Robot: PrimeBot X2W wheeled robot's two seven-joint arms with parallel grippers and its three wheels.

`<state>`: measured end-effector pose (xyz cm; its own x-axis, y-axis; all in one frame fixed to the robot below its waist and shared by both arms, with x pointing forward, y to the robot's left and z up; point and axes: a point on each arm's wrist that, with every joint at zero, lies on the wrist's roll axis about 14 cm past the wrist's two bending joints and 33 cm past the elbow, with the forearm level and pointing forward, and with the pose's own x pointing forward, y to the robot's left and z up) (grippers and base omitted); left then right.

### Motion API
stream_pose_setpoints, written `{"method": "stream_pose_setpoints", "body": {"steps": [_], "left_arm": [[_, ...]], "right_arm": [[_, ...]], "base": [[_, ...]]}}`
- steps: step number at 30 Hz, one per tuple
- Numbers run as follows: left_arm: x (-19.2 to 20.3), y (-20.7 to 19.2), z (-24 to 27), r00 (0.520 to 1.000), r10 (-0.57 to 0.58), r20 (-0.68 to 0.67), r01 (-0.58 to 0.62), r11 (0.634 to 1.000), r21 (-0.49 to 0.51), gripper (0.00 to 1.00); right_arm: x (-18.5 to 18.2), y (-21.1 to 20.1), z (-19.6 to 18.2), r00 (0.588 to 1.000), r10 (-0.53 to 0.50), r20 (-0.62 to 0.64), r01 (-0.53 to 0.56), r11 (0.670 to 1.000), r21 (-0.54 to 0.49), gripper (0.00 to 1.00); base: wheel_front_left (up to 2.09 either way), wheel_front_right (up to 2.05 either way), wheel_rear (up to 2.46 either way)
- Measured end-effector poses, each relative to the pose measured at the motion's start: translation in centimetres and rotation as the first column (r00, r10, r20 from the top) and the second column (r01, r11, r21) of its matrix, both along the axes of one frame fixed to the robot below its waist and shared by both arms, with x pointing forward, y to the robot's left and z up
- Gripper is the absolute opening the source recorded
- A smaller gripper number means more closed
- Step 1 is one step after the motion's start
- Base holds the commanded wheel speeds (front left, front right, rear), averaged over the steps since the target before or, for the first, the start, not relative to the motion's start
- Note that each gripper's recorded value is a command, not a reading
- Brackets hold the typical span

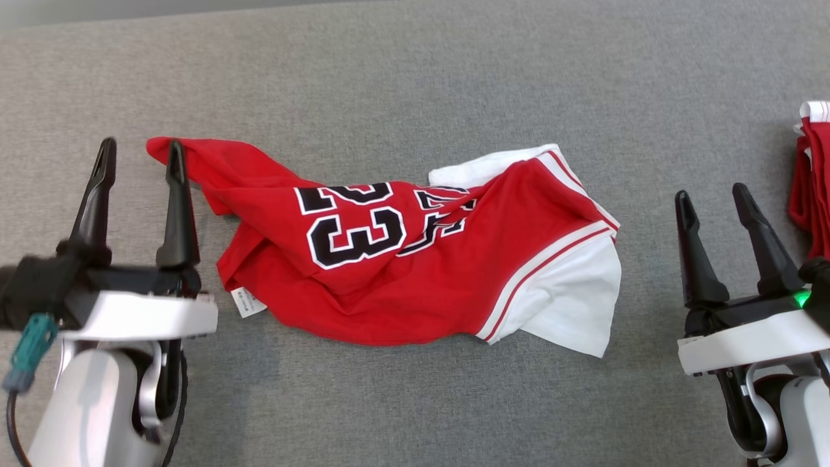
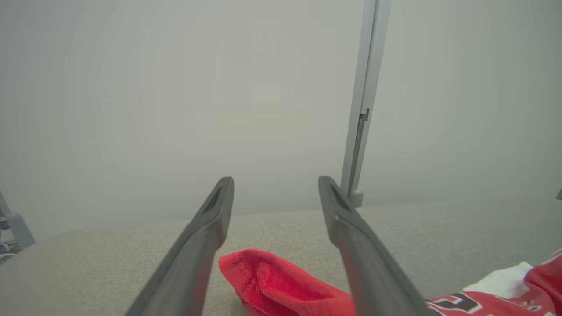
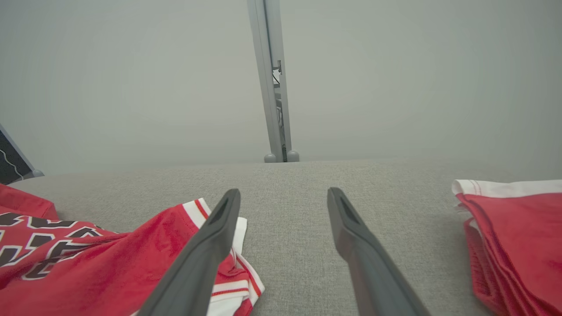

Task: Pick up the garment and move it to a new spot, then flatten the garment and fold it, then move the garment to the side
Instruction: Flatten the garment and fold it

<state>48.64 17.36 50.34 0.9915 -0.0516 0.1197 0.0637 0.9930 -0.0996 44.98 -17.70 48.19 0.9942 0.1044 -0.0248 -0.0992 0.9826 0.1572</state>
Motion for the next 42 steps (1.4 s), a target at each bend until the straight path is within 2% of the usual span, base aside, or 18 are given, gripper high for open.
{"method": "stream_pose_setpoints", "body": {"steps": [10, 19, 30, 35, 38, 42], "left_arm": [[-5.5, 1.6, 0.2, 0.999, 0.041, -0.031, -0.039, 0.998, 0.051, 1.00], [-7.9, 1.4, -0.5, 0.996, 0.048, -0.076, -0.046, 0.998, 0.033, 1.00], [-7.9, 1.3, -0.7, 0.996, 0.028, -0.089, -0.024, 0.999, 0.044, 1.00], [-6.5, 0.3, -0.3, 0.997, -0.015, -0.081, 0.018, 0.999, 0.036, 1.00], [-5.8, -1.2, -1.9, 0.986, -0.076, -0.147, 0.079, 0.997, 0.015, 1.00], [-5.4, -2.9, -5.6, 0.948, -0.152, -0.281, 0.152, 0.988, -0.021, 1.00]], "right_arm": [[-1.3, 1.0, 1.0, 0.999, 0.040, 0.001, -0.040, 0.999, -0.013, 1.00], [-2.3, 0.9, 1.8, 0.999, 0.042, 0.008, -0.042, 0.999, -0.022, 1.00], [-2.3, 1.1, 1.8, 0.999, 0.048, 0.002, -0.047, 0.999, -0.020, 1.00], [-2.0, 1.3, 1.3, 0.998, 0.053, -0.015, -0.053, 0.998, -0.020, 1.00], [-1.7, 1.5, 1.0, 0.998, 0.055, -0.022, -0.056, 0.998, -0.017, 1.00], [-1.6, 1.4, 0.4, 0.998, 0.055, -0.037, -0.056, 0.998, -0.018, 1.00]], "base": [[0.00, 0.00, 0.00], [0.00, 0.00, 0.00], [0.00, 0.00, 0.00], [0.00, 0.00, 0.00], [0.00, 0.00, 0.00], [0.00, 0.00, 0.00]]}}
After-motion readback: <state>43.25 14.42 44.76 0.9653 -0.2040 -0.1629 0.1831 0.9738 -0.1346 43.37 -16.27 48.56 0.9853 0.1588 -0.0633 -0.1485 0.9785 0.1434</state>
